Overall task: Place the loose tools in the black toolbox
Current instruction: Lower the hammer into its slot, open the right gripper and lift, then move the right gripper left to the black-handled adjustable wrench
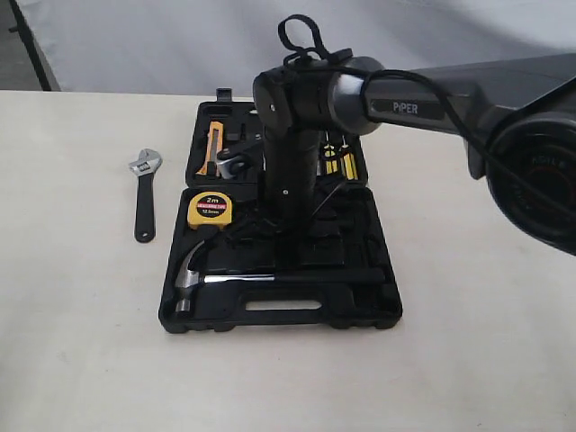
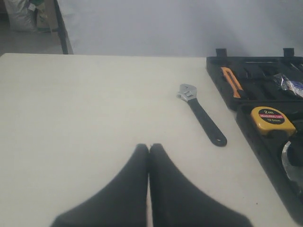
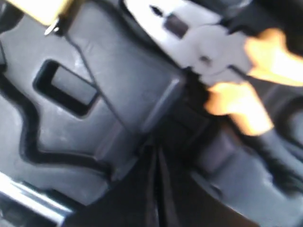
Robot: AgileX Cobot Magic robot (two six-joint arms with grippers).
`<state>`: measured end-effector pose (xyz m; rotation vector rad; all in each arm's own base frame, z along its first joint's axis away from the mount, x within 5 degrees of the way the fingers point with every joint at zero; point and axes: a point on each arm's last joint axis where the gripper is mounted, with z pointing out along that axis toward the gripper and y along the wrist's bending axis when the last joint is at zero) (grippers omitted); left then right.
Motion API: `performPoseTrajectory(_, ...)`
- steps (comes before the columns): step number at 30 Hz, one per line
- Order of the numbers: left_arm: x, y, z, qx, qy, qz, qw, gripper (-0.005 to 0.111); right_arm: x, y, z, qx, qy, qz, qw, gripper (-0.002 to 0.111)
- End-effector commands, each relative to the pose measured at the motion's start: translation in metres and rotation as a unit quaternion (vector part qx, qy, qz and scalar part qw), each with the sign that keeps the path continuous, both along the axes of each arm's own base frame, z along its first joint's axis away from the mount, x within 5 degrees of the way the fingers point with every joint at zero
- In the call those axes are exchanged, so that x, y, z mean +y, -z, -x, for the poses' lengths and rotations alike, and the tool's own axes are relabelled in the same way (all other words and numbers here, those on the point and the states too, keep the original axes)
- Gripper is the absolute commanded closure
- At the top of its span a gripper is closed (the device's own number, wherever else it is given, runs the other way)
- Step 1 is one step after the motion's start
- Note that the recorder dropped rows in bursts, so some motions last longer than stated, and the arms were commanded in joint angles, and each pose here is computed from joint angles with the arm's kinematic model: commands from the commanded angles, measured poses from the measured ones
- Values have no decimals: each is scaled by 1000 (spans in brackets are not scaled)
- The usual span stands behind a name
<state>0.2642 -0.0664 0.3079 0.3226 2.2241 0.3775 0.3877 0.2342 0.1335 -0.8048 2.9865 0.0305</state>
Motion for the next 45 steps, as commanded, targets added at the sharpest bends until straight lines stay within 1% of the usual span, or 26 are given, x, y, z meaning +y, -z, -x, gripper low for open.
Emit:
performPoseTrajectory(1, 0, 1, 2, -2, -1, 14, 1000, 105, 1, 9, 6, 16, 0, -23, 1000, 108)
performPoseTrajectory(4, 0, 1, 2, -2, -1, 14, 1000, 105, 7, 11, 13, 42, -5, -42, 998, 108)
performPoseTrajectory(7, 0, 1, 2, -2, -1, 14, 1000, 105, 16, 11, 21, 50, -25, -38, 998, 108)
performPoseTrajectory(14, 0, 1, 2, -2, -1, 14, 1000, 105, 32, 11, 37, 73, -47, -29, 996, 108)
performPoseTrajectory(21, 0, 1, 2, -2, -1, 14, 1000, 105, 36, 10, 45, 98, -43, -31, 994, 108)
performPoseTrajectory(24, 0, 1, 2, -2, -1, 14, 1000, 105, 35, 5, 45, 96, -46, -30, 994, 108)
performPoseTrajectory(25, 0, 1, 2, -2, -1, 14, 1000, 105, 34, -3, 43, 92, -48, -25, 994, 108)
performPoseTrajectory(28, 0, 1, 2, -2, -1, 14, 1000, 105, 34, -43, 29, 23, -40, -14, 999, 108)
performPoseTrajectory(30, 0, 1, 2, -2, -1, 14, 1000, 105, 41, -74, 17, -26, -34, -44, 998, 108)
performPoseTrajectory(31, 0, 1, 2, -2, -1, 14, 1000, 105, 45, -84, 12, -44, -35, -56, 997, 108)
performPoseTrajectory(33, 0, 1, 2, -2, -1, 14, 1000, 105, 59, -94, 7, -64, -40, -83, 994, 108)
performPoseTrajectory(35, 0, 1, 2, -2, -1, 14, 1000, 105, 79, -98, -1, -105, -48, -116, 986, 109)
performPoseTrajectory(37, 0, 1, 2, -2, -1, 14, 1000, 105, 98, -93, -8, -137, -51, -143, 979, 109)
performPoseTrajectory(38, 0, 1, 2, -2, -1, 14, 1000, 105, 114, -83, -13, -147, -45, -158, 975, 109)
performPoseTrajectory(39, 0, 1, 2, -2, -1, 14, 1000, 105, 120, -77, -14, -149, -46, -161, 975, 109)
performPoseTrajectory(40, 0, 1, 2, -2, -1, 14, 1000, 105, 132, -63, -19, -156, -45, -166, 973, 109)
performPoseTrajectory(45, 0, 1, 2, -2, -1, 14, 1000, 105, 146, -11, -38, -161, -18, -174, 971, 109)
